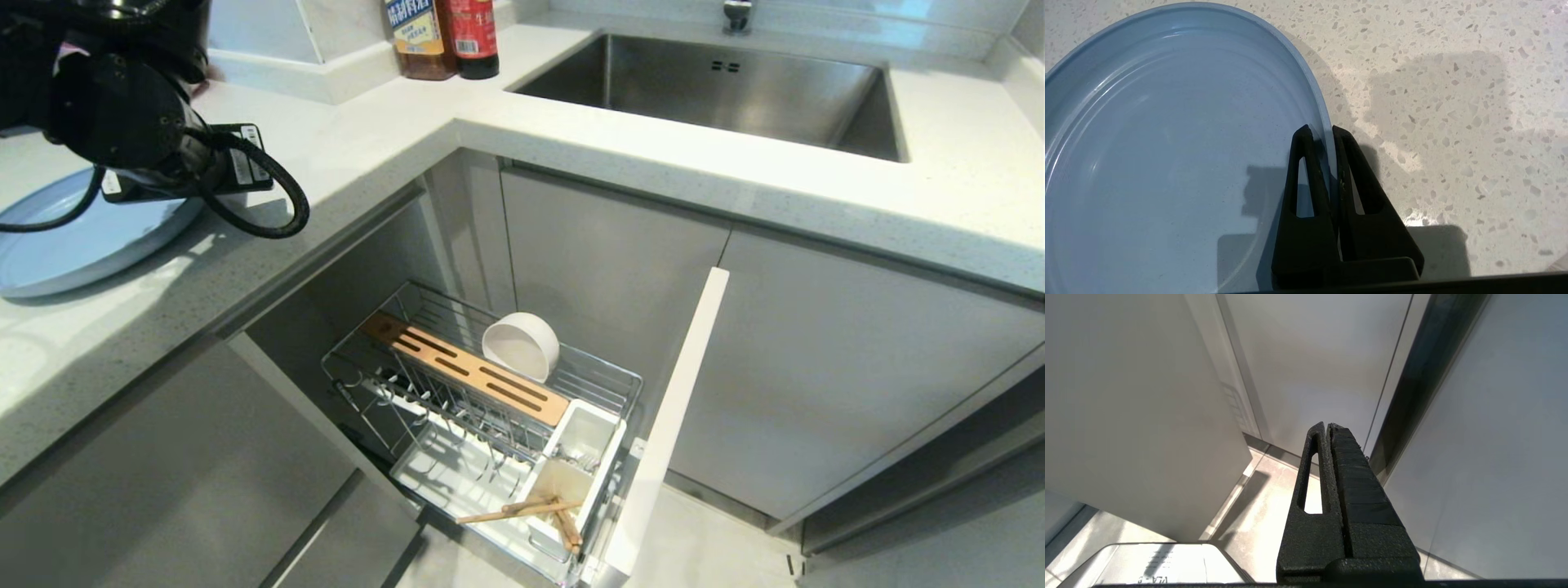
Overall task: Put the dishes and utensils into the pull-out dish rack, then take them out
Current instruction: Pick up the plate and place it in the cupboard
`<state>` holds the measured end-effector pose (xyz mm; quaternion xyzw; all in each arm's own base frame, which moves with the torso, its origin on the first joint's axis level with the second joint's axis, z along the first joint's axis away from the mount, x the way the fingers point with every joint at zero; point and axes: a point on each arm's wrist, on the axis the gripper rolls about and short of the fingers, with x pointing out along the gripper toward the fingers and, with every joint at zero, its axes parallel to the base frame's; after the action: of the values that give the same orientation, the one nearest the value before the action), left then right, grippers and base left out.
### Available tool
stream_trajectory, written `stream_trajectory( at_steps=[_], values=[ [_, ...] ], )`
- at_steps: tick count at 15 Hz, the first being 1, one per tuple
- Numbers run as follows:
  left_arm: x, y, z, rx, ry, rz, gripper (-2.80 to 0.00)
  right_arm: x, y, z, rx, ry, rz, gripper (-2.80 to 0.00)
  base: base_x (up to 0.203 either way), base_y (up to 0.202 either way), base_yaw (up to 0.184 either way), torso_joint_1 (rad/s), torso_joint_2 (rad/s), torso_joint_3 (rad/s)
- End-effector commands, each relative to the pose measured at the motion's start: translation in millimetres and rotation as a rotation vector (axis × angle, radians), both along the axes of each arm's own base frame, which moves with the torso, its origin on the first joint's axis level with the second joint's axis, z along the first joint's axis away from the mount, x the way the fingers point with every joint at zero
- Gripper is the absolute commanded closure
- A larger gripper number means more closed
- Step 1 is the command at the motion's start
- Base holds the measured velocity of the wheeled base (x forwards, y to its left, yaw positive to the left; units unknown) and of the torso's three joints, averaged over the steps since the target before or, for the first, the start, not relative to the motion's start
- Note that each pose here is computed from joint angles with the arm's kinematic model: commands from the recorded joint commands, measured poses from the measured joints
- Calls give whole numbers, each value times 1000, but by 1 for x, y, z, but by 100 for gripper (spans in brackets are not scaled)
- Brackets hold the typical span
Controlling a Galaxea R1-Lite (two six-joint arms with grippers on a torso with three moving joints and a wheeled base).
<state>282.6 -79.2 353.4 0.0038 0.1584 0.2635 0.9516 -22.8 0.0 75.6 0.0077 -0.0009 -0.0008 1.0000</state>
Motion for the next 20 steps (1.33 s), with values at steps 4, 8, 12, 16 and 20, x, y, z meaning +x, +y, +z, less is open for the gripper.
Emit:
stream_trajectory(
  at_steps=[4, 8, 12, 16, 20],
  values=[
    [-35, 13, 29, -34, -103, 9, 0, 0, 0, 0, 0, 2, 0, 0, 0, 0, 0, 0, 0, 0],
    [-71, 24, 73, -153, -388, 10, 0, 0, 0, 0, 0, 2, 0, 0, 0, 0, 0, 0, 0, 0],
    [-104, 34, 110, -265, -681, -28, 0, 0, 0, 0, 0, 2, 0, 0, 0, 0, 0, 0, 0, 0],
    [-119, 21, 121, -361, -770, -126, 0, 0, 0, 0, 0, 2, 0, 0, 0, 0, 0, 0, 0, 0],
    [-146, -12, 132, -513, -814, -365, 0, 0, 0, 0, 0, 2, 0, 0, 0, 0, 0, 0, 0, 0]
  ],
)
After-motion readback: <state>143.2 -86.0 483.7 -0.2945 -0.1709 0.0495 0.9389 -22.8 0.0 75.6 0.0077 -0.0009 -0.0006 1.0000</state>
